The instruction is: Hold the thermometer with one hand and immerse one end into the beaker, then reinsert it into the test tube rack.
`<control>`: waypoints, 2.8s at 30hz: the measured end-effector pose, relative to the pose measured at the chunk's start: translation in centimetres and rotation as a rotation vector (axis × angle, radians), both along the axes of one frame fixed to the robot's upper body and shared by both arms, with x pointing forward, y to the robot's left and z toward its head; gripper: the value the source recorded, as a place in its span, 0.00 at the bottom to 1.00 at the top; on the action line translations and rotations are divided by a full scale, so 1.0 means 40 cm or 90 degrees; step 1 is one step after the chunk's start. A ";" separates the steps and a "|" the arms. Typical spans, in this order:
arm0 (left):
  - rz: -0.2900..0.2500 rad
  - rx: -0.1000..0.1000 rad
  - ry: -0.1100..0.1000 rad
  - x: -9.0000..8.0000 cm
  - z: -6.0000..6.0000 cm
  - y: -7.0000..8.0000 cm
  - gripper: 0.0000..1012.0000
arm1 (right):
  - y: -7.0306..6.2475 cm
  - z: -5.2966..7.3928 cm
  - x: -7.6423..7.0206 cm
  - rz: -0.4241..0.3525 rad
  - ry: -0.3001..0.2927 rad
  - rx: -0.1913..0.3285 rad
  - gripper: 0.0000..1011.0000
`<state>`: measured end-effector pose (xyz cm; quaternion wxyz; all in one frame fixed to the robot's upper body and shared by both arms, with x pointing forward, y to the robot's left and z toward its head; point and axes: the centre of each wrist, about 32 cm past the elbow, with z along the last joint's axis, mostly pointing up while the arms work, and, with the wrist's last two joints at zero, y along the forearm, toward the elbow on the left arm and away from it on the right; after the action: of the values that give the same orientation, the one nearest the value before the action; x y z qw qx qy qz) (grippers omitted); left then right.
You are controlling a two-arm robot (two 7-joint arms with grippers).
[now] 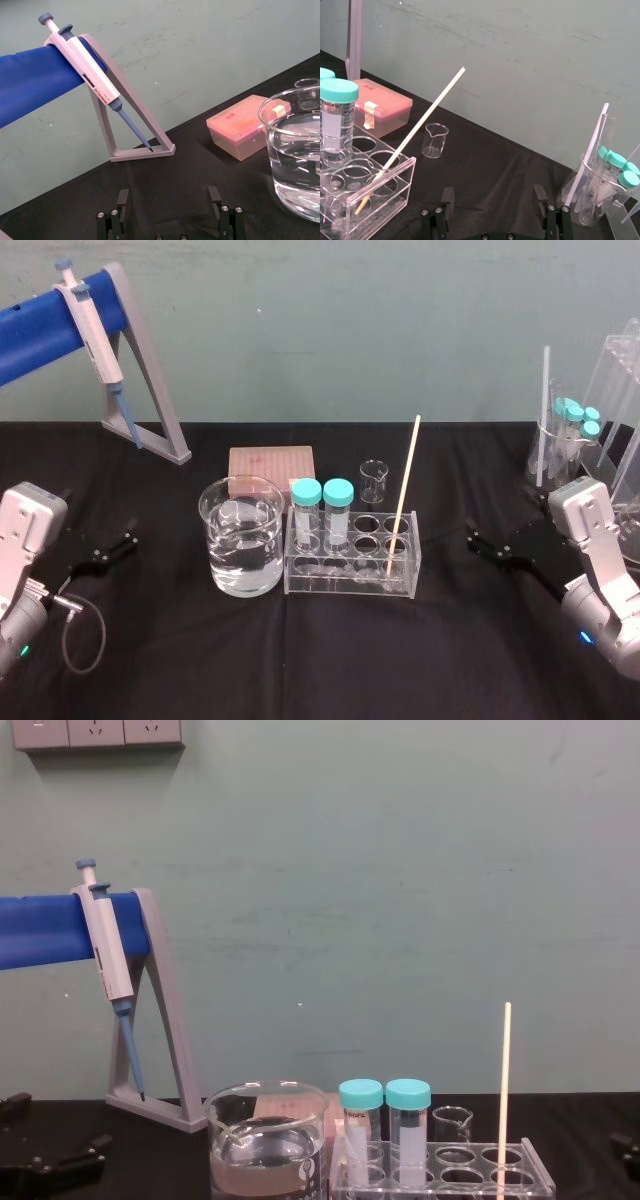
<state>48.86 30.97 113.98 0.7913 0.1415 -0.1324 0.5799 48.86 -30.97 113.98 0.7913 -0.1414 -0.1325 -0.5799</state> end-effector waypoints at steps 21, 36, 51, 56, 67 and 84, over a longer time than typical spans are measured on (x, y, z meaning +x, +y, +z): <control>0.000 0.000 0.000 0.000 0.000 0.000 0.99 | 0.000 0.000 0.000 0.000 0.000 0.000 0.99; 0.000 0.000 0.000 0.000 0.000 0.000 0.99 | 0.015 0.049 -0.022 0.006 -0.008 0.016 0.99; 0.000 0.000 0.000 0.000 0.000 0.000 0.99 | 0.040 0.216 -0.171 -0.004 0.032 0.200 0.99; 0.000 0.000 0.000 0.000 0.000 0.000 0.99 | 0.041 0.248 -0.169 -0.008 0.091 0.322 0.99; 0.000 0.000 0.000 0.000 0.000 0.000 0.99 | 0.065 0.278 -0.066 0.016 0.261 0.513 0.99; 0.000 0.000 0.000 0.000 0.000 0.000 0.99 | 0.139 0.262 0.079 -0.002 0.334 0.506 0.99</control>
<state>48.86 30.97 113.98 0.7913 0.1415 -0.1324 0.5799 52.02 -25.39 124.48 0.7899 0.0301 0.3039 -0.5318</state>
